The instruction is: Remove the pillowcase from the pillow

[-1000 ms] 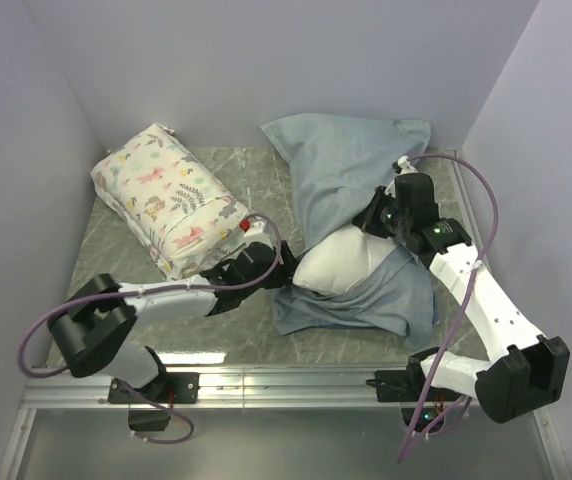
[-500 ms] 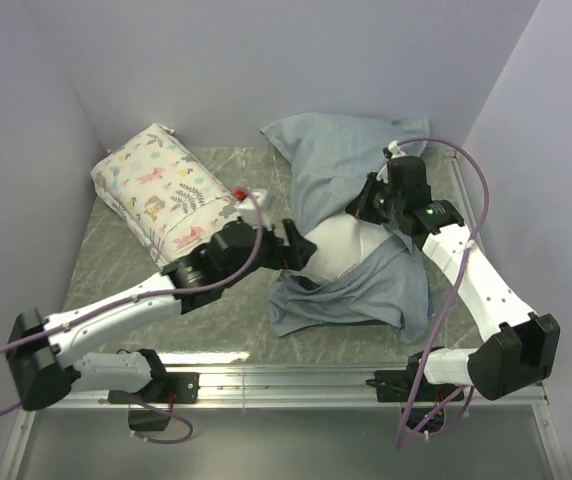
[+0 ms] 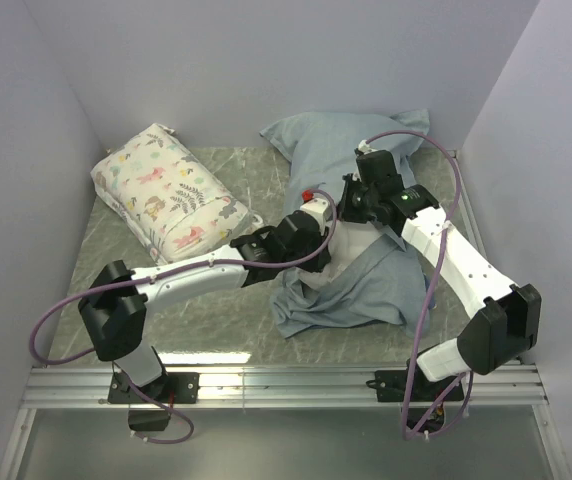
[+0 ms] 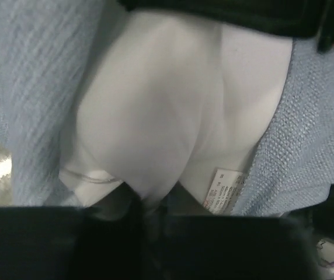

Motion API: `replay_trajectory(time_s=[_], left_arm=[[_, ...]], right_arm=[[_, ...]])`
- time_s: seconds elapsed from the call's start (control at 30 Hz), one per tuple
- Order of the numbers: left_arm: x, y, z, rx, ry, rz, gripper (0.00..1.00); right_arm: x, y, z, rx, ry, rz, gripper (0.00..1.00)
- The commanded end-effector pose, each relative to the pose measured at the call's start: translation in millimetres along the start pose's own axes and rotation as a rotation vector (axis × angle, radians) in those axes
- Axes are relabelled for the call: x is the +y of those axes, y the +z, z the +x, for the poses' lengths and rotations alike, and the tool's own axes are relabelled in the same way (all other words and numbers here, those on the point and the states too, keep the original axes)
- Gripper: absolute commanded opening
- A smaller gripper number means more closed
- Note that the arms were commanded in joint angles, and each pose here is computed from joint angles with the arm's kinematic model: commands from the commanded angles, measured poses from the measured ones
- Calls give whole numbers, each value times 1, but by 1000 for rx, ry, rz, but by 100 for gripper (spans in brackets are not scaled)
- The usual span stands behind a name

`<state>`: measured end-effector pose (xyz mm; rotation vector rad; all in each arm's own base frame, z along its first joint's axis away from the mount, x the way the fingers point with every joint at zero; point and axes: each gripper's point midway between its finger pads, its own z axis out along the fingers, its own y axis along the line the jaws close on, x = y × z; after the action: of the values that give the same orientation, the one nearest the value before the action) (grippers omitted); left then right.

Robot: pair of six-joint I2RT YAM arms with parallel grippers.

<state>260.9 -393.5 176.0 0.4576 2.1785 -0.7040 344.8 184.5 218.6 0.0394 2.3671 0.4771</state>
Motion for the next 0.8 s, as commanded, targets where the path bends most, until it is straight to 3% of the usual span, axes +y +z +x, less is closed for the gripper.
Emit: replay_trajectory(time_s=[0.0, 0.03, 0.07, 0.17, 0.23, 0.37, 0.6, 0.77], left_arm=[[0, 10, -23, -33, -43, -1, 1], [0, 11, -32, -48, -62, -5, 0], [0, 11, -40, -72, -100, 2, 0], [7, 12, -65, -135, -210, 18, 0], [12, 14, -79, -164, -258, 18, 0], [12, 20, -102, -205, -326, 34, 0], [26, 6, -172, -326, -380, 42, 0], [35, -3, -195, -360, -378, 44, 0]], right_arm=[[47, -34, -59, -210, -29, -140, 6], [44, -42, -61, -231, -30, -128, 16], [41, -48, -62, -245, -27, -115, 37], [21, -76, -62, -308, -21, -39, 65], [6, -100, -58, -351, -1, 6, 71], [-20, -123, -36, -366, 22, 75, 75], [-55, -109, 30, -281, 74, 131, 76], [-65, -92, 50, -241, 85, 151, 79]])
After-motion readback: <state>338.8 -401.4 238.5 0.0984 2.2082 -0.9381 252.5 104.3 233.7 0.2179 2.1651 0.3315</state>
